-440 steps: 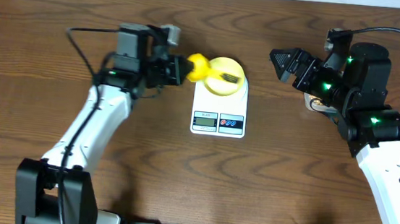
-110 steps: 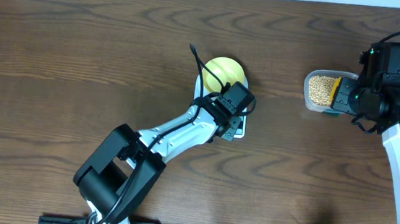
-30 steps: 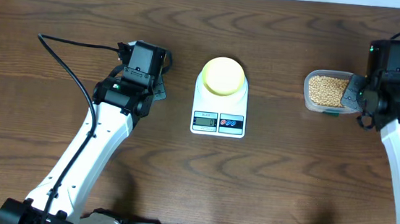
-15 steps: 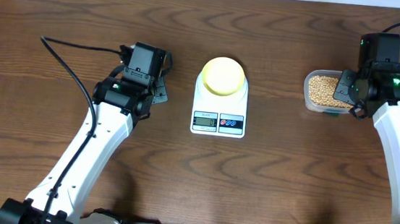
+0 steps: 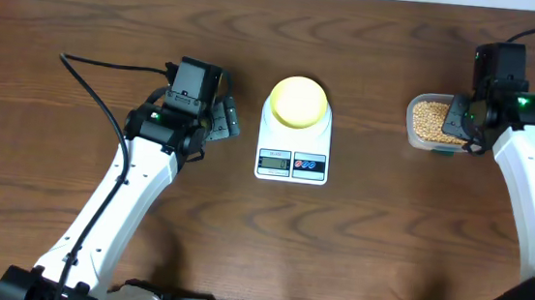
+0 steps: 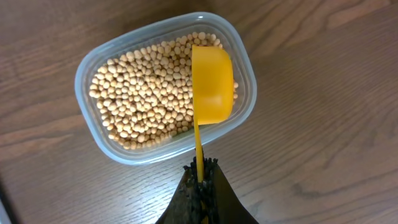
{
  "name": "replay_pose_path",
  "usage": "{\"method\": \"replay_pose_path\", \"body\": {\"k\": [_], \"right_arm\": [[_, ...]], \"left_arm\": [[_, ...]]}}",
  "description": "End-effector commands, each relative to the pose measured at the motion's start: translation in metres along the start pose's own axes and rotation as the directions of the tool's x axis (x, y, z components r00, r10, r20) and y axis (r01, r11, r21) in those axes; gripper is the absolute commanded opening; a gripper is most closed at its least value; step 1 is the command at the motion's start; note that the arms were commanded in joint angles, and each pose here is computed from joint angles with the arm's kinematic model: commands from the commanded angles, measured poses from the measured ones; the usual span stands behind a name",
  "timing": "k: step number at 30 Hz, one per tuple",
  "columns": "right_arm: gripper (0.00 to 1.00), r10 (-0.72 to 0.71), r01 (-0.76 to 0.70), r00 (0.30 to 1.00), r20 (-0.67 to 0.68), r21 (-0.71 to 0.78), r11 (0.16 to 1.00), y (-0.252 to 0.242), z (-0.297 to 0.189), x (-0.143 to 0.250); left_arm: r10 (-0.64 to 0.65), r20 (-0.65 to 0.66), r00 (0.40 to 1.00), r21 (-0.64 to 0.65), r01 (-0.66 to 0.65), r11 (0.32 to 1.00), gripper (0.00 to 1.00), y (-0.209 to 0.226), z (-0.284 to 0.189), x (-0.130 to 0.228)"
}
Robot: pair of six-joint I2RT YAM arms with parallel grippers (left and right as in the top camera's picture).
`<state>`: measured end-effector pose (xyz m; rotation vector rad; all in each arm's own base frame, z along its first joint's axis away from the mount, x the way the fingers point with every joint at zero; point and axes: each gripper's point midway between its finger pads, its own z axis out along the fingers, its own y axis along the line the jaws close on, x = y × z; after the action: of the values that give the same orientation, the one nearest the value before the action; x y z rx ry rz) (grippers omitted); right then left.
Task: Scoop item into bowl and weigh 50g on scale
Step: 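Lift the left gripper away from the scale, then position the left gripper in front of the scale display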
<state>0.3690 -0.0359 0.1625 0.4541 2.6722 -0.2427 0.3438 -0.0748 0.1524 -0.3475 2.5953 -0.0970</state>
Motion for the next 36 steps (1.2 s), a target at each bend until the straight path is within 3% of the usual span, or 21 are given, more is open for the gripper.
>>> {"method": "replay_pose_path", "body": {"k": [1,5,13,27,36], "right_arm": [[0.01,-0.001,0.001,1.0,0.0,0.023,1.0,-0.004,0.004,-0.005],[0.01,-0.004,0.004,1.0,-0.01,0.027,1.0,-0.002,0.01,-0.005],[0.01,-0.009,0.01,1.0,-0.029,0.032,0.999,0.0,0.022,-0.003],[0.01,-0.006,0.006,1.0,-0.02,0.025,1.0,0.003,0.026,-0.007],[0.01,-0.011,0.011,1.0,-0.017,0.023,1.0,0.003,0.026,-0.008]], "left_arm": [[0.002,-0.018,1.0,0.045,-0.001,0.999,0.9,-0.007,-0.001,0.002],[0.004,-0.023,1.0,0.061,-0.003,0.998,0.9,-0.01,-0.002,0.003],[0.171,-0.057,0.984,0.242,-0.153,0.958,0.9,-0.041,-0.011,0.017],[0.381,-0.224,0.897,0.318,-0.302,0.899,0.89,-0.07,-0.028,0.092],[0.49,-0.242,0.838,0.376,-0.385,0.843,0.89,-0.091,-0.041,0.125]]}}
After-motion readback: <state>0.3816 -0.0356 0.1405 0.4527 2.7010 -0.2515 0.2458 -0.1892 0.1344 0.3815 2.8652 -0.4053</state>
